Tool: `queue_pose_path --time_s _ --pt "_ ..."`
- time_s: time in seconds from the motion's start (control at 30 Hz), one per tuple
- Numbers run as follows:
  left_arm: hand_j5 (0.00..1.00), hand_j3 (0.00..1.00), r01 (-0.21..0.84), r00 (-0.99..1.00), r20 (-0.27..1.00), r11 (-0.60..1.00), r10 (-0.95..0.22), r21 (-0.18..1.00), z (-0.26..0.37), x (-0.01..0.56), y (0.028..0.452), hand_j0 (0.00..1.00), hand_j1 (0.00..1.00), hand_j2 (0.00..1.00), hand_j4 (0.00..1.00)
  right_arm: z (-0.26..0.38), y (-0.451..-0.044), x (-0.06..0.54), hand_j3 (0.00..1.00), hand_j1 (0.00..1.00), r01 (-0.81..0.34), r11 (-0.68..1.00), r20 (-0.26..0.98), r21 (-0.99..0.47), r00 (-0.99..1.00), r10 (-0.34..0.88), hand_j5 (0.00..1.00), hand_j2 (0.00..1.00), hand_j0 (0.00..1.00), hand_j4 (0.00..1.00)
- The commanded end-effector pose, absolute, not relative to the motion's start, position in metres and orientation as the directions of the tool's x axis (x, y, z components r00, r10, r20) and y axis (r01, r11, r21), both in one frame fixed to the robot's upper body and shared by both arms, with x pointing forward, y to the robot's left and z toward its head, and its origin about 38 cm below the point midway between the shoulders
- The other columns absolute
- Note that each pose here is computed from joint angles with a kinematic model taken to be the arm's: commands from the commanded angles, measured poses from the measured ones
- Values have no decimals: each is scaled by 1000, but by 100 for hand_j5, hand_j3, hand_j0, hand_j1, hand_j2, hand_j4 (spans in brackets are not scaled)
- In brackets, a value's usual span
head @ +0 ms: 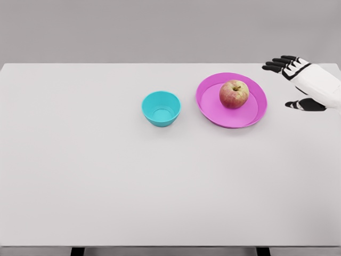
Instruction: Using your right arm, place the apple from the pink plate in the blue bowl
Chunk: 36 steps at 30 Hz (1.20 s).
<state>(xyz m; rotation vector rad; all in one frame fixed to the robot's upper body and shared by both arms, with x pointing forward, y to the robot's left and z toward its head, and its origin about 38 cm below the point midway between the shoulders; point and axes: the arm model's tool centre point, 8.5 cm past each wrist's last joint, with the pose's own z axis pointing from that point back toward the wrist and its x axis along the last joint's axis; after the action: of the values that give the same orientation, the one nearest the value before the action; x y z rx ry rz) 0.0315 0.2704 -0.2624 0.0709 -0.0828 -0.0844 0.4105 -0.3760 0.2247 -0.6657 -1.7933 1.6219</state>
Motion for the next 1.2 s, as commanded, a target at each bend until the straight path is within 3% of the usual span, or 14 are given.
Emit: queue_pose_path --time_s 0.0,0.17,0.27,0.37,0.83,1.17 --pt "100 100 81 993 80 994 -87 74 -262 32 270 100 100 100 100 225 -375 410 100 100 -42 123 119 -991 -681 723 100 100 100 100" --pt "100 100 81 993 80 994 -87 74 -262 32 270 100 100 100 100 229 -399 424 100 100 -44 106 110 -993 -622 775 100 100 100 100" --pt "100 100 81 993 80 994 -87 74 -262 32 270 100 100 100 100 237 -396 436 100 100 -265 -145 59 -953 -636 769 100 100 100 100" --pt "100 100 81 993 80 994 -87 74 -262 32 270 100 100 100 100 238 -401 450 100 100 -379 -216 68 -900 -610 790 100 100 100 100" --pt "100 100 81 993 80 994 -87 74 -262 32 270 100 100 100 100 218 -296 530 100 100 -441 -241 141 -864 -673 726 100 100 100 100" --pt "100 100 81 993 80 994 -87 74 -262 32 270 100 100 100 100 206 -285 542 100 100 -482 -243 162 -842 -654 739 100 100 100 100"
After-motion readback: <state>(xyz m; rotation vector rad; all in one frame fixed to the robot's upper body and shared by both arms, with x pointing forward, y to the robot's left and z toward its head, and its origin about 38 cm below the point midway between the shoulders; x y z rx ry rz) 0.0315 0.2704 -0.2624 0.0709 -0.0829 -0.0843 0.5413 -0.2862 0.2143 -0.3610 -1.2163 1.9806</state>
